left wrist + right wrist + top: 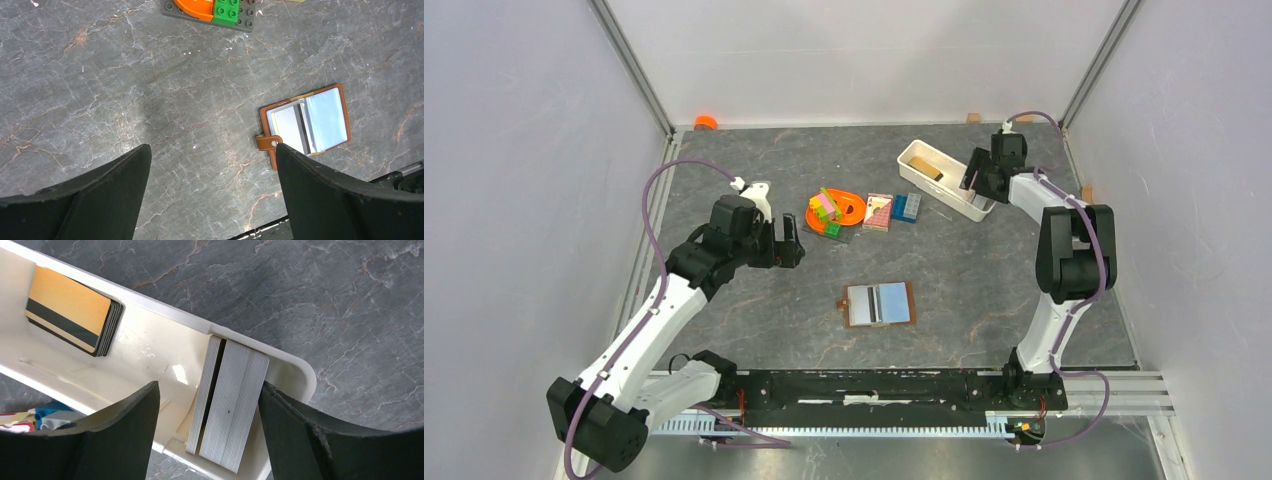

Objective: Put the credit cards into the card holder
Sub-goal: Pick up the credit card from the storage box.

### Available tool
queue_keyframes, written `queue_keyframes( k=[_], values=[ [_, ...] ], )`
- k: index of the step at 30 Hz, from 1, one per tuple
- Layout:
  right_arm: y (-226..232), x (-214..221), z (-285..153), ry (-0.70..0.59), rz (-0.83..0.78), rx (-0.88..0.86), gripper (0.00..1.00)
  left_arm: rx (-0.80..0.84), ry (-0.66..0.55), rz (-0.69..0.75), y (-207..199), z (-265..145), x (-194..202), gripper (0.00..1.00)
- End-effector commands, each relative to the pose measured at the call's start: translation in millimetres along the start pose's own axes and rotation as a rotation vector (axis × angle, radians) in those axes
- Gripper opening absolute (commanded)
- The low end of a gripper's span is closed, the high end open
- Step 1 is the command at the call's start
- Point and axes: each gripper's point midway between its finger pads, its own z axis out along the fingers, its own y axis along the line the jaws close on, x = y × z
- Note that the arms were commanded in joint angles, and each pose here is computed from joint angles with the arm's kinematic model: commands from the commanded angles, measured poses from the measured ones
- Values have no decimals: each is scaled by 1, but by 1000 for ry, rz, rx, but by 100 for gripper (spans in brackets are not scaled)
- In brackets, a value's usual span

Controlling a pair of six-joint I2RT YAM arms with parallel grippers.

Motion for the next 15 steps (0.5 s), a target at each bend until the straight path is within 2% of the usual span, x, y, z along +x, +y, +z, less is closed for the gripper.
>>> queue_keyframes(
  k=[1,10,14,15],
  values=[
    [13,-28,-24,-106,89,-61,76,24,-19,38,-2,0,-6,100],
    [11,-33,-33,-141,103,-59,72,31,-21,37,-3,-1,-6,100],
    [9,-25,-29,-119,96,-50,58,34,-18,35,-4,-1,-6,100],
    [8,-23,-28,-114,95,-48,52,35,-16,35,-4,-1,-5,100]
  ],
)
